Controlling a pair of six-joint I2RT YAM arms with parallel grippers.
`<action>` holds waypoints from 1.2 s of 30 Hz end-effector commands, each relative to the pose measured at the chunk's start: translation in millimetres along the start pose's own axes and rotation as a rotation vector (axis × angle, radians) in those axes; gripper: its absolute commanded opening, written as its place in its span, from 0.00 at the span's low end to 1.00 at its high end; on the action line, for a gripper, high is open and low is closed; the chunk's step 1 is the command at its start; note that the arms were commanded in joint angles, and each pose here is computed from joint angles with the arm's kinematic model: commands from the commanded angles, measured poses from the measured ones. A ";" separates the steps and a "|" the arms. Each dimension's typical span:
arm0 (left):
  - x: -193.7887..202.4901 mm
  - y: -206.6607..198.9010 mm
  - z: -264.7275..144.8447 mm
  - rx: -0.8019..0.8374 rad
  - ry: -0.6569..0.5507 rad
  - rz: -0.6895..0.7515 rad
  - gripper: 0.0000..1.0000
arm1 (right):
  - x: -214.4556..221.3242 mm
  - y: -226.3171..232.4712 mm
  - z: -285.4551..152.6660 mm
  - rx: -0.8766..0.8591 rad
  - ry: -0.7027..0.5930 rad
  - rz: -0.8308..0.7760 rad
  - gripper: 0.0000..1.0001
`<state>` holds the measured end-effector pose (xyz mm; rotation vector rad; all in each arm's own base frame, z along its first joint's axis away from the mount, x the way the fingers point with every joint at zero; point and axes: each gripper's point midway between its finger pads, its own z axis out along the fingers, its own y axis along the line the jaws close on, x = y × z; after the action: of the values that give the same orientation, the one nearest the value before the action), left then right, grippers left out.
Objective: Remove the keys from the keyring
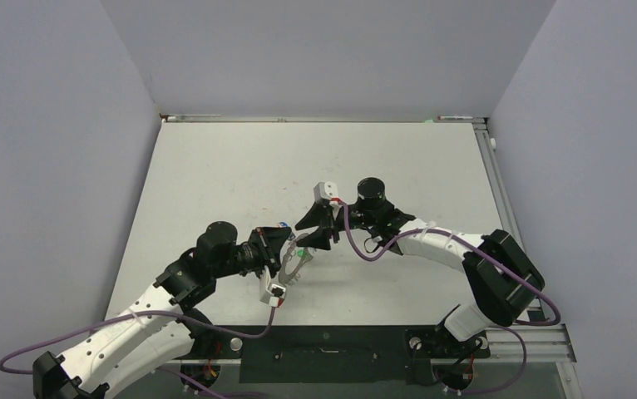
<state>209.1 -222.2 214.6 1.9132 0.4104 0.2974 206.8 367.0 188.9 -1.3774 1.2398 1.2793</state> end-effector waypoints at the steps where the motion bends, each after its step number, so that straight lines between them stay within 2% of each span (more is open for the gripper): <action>1: -4.0 18.1 -2.6 -0.055 -0.025 0.033 0.00 | -34.4 10.4 4.9 -0.054 -0.062 -0.114 0.41; 8: 0.4 21.2 -2.6 -0.052 -0.008 0.002 0.00 | -36.2 11.6 7.3 -0.058 -0.064 -0.117 0.32; 14: 2.9 20.2 -3.0 -0.051 0.005 -0.019 0.00 | -36.0 12.0 8.0 -0.051 -0.062 -0.115 0.06; 15: 4.1 20.8 -3.7 -0.054 0.012 -0.030 0.00 | -34.2 11.1 7.6 -0.046 -0.055 -0.116 0.05; 19: 9.2 22.1 -5.9 -0.061 0.036 -0.071 0.00 | -30.9 5.9 5.4 -0.024 -0.044 -0.104 0.05; 29: 10.0 -7.8 -9.4 -0.009 0.049 -0.101 0.00 | -61.2 -7.6 -14.2 0.038 -0.205 -0.019 0.05; 36: 4.1 -20.4 -7.7 0.021 0.023 -0.077 0.00 | -59.2 -5.2 -13.7 0.037 -0.245 0.056 0.05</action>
<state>213.2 -207.5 206.6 1.8825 0.5172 0.2964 212.1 362.0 220.2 -1.1885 1.2478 1.4063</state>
